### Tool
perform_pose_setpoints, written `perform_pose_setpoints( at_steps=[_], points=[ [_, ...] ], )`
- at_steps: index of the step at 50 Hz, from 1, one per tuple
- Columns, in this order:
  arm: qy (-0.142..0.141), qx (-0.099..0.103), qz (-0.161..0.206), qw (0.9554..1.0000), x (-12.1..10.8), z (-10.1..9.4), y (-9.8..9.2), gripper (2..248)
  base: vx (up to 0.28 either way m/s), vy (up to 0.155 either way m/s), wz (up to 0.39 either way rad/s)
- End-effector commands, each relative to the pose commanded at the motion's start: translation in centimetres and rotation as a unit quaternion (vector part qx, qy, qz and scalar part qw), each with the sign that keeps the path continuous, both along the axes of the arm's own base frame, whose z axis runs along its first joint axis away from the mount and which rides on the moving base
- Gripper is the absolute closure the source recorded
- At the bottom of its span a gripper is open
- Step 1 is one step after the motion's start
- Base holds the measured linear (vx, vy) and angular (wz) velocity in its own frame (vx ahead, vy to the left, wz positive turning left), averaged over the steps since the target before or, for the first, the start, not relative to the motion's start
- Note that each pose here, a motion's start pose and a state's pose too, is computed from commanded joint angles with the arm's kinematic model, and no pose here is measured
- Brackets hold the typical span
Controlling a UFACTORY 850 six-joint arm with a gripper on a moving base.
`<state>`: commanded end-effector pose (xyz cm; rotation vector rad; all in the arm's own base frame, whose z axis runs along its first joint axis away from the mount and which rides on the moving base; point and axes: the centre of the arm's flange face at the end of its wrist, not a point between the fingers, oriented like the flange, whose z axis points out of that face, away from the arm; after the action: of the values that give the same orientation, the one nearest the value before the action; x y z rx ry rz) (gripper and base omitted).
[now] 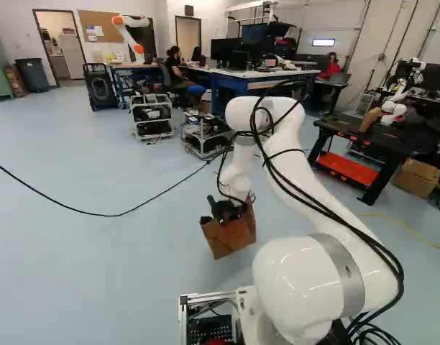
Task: Pick up the grocery bag from the ground
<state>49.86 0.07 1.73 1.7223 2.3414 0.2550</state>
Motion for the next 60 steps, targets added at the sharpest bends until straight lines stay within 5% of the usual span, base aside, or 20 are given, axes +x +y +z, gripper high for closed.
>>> perform_pose_setpoints(
  at_steps=[33,60],
  points=[
    [-0.115,0.002,0.001,0.9934,-3.4,9.9,0.1,228,0.0,0.0,0.0],
    [-0.228,0.006,0.006,0.9737,-6.7,17.9,0.6,228,0.0,0.0,0.0]
  ],
)
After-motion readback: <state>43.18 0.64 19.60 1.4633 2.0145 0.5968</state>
